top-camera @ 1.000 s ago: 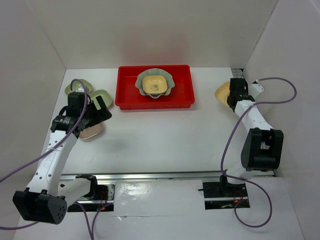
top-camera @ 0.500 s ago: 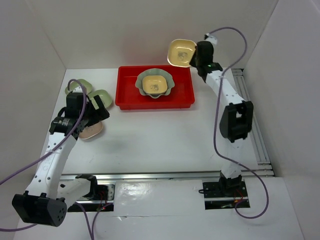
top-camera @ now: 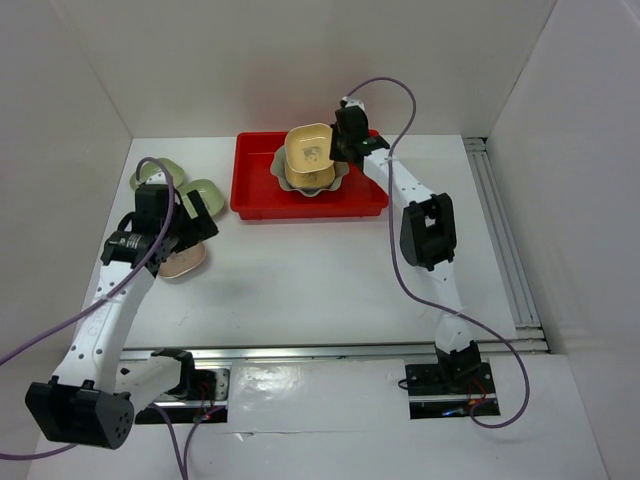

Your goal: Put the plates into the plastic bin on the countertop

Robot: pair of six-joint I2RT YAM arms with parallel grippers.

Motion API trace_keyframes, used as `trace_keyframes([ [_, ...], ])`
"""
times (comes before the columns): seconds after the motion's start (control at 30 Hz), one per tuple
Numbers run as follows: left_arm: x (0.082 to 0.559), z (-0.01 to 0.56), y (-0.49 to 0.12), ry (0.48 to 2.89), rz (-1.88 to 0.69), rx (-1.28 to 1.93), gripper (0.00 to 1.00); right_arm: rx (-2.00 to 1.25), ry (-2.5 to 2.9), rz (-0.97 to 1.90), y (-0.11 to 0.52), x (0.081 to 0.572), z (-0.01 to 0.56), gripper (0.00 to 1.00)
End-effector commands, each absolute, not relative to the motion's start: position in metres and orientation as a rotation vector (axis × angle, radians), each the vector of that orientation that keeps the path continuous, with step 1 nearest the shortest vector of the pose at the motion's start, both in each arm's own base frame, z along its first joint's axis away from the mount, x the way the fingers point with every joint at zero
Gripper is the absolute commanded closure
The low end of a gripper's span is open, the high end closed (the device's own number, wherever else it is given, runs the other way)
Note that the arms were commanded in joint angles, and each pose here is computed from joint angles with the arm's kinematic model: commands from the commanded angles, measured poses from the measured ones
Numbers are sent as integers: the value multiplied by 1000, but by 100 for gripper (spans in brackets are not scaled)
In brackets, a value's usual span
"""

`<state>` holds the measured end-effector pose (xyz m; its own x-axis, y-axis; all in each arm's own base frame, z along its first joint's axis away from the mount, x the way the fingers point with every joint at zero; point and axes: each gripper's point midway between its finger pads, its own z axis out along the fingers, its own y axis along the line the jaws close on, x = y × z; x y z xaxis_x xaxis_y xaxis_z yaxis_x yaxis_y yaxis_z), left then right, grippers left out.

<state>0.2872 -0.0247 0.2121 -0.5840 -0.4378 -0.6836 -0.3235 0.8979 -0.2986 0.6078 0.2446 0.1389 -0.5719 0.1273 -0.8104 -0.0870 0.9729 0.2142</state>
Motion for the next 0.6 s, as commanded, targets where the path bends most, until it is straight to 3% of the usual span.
trace_keyframes([
  [0.0,292,215,-22,2220,-175,-561,0,-13,2120,310,256,609,154,99],
  [0.07,292,215,-22,2220,-175,-561,0,-14,2129,306,256,609,149,96],
  [0.17,292,215,-22,2220,-175,-561,0,-3,2120,315,257,610,150,83],
  [0.2,292,215,-20,2217,-164,-565,0,-3,2120,315,257,610,150,56],
  [0.23,293,212,-20,2226,-161,-567,0,7,2112,324,258,612,152,40],
  [0.4,287,190,1,2294,10,-736,0,-15,2064,352,268,614,175,19],
  [0.47,283,188,11,2297,54,-832,0,-25,2014,386,275,609,205,2],
  [0.57,274,184,32,2288,97,-946,0,-50,1924,442,275,598,260,0],
])
